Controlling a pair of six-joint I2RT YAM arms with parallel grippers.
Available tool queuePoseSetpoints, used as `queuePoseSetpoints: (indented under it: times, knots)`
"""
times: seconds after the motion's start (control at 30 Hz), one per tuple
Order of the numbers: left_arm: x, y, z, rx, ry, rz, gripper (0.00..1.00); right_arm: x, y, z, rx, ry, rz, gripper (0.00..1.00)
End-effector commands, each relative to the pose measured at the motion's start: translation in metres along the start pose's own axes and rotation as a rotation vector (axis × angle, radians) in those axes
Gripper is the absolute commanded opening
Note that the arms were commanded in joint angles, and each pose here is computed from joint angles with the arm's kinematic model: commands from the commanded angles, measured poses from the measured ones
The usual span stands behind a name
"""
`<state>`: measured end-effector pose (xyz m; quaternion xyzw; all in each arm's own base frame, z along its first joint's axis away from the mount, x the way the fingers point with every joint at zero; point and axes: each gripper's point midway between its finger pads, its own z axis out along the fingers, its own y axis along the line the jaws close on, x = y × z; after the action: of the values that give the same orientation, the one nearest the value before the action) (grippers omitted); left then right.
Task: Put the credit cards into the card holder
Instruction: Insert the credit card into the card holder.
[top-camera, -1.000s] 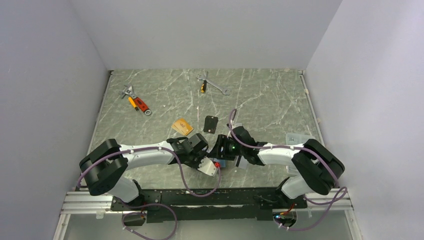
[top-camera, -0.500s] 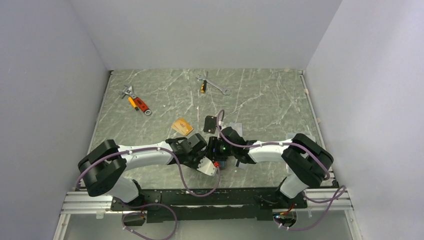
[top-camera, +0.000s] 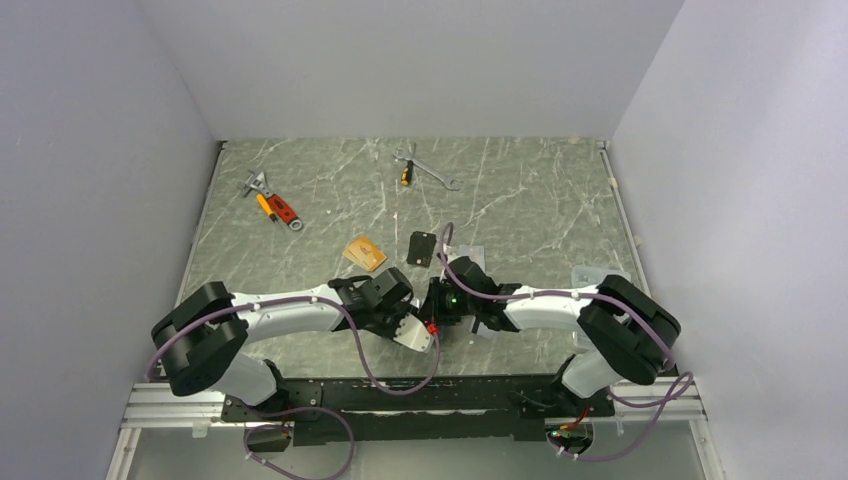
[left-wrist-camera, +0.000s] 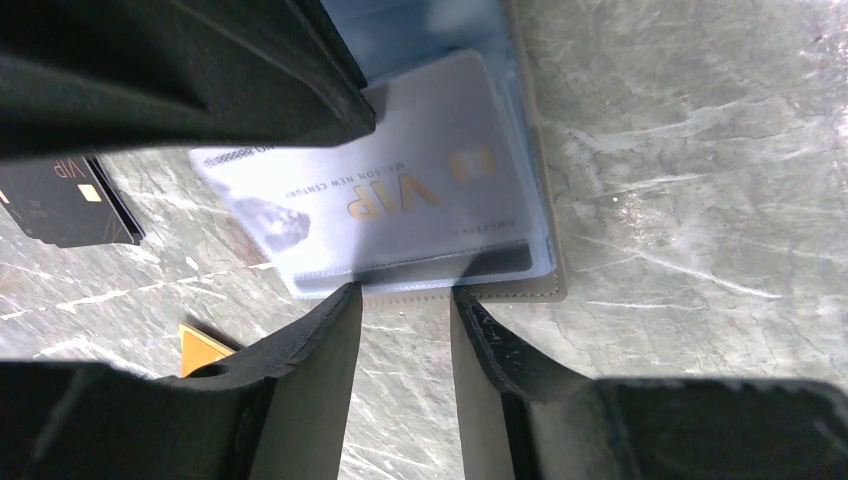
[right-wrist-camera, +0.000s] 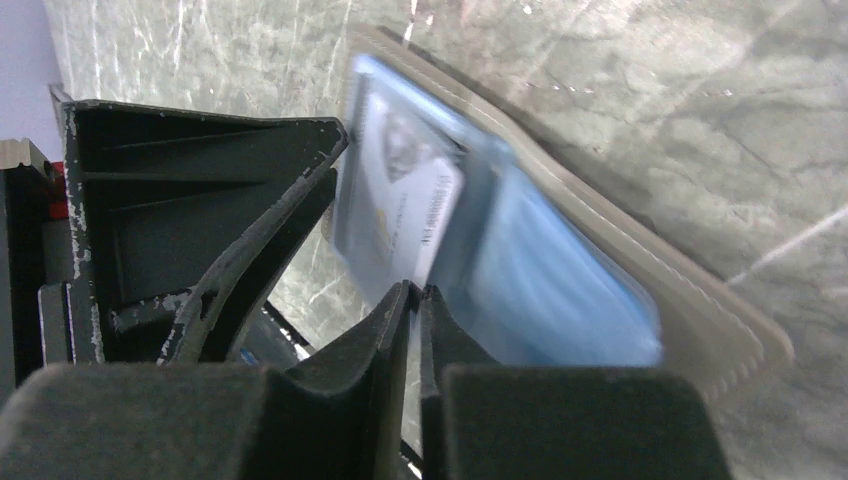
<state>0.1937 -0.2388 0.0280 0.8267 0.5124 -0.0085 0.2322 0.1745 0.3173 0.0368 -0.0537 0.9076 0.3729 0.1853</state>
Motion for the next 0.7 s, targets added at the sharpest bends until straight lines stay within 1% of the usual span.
queuePoseSetpoints:
  times: [0.0, 0.07, 0.27, 0.3, 0.37, 0.47, 0.5, 0.57, 0.67]
  knots:
    - [-0.012, 0.008, -0.004, -0.043, -0.055, 0.009, 0.44, -0.007, 0.008, -0.006, -0.051, -0.021, -0.002, 0.08]
    - [-0.012, 0.009, -0.004, -0.044, -0.053, 0.006, 0.44, -0.006, 0.008, -0.003, -0.053, -0.009, 0.000, 0.11]
    - [-0.011, 0.007, -0.005, -0.038, -0.051, 0.006, 0.44, -0.008, 0.002, -0.005, -0.064, -0.015, 0.027, 0.16]
    - [-0.011, 0.007, -0.004, -0.037, -0.050, 0.006, 0.43, -0.008, 0.001, -0.006, -0.064, -0.014, 0.029, 0.19]
    - [-0.011, 0.007, -0.005, -0.040, -0.052, 0.008, 0.43, -0.005, 0.001, -0.005, -0.076, 0.000, 0.029, 0.28]
    - [-0.012, 0.008, -0.006, -0.044, -0.057, 0.006, 0.43, -0.002, 0.000, 0.000, -0.085, 0.019, 0.044, 0.32]
    - [-0.012, 0.008, -0.006, -0.045, -0.056, 0.002, 0.43, -0.002, 0.002, 0.001, -0.090, 0.018, 0.048, 0.32]
    - [-0.012, 0.007, -0.006, -0.044, -0.057, 0.001, 0.43, -0.004, 0.001, -0.002, -0.078, 0.005, 0.052, 0.26]
    - [-0.010, 0.005, -0.006, -0.045, -0.053, 0.010, 0.43, -0.008, -0.003, -0.011, -0.056, -0.036, 0.051, 0.06]
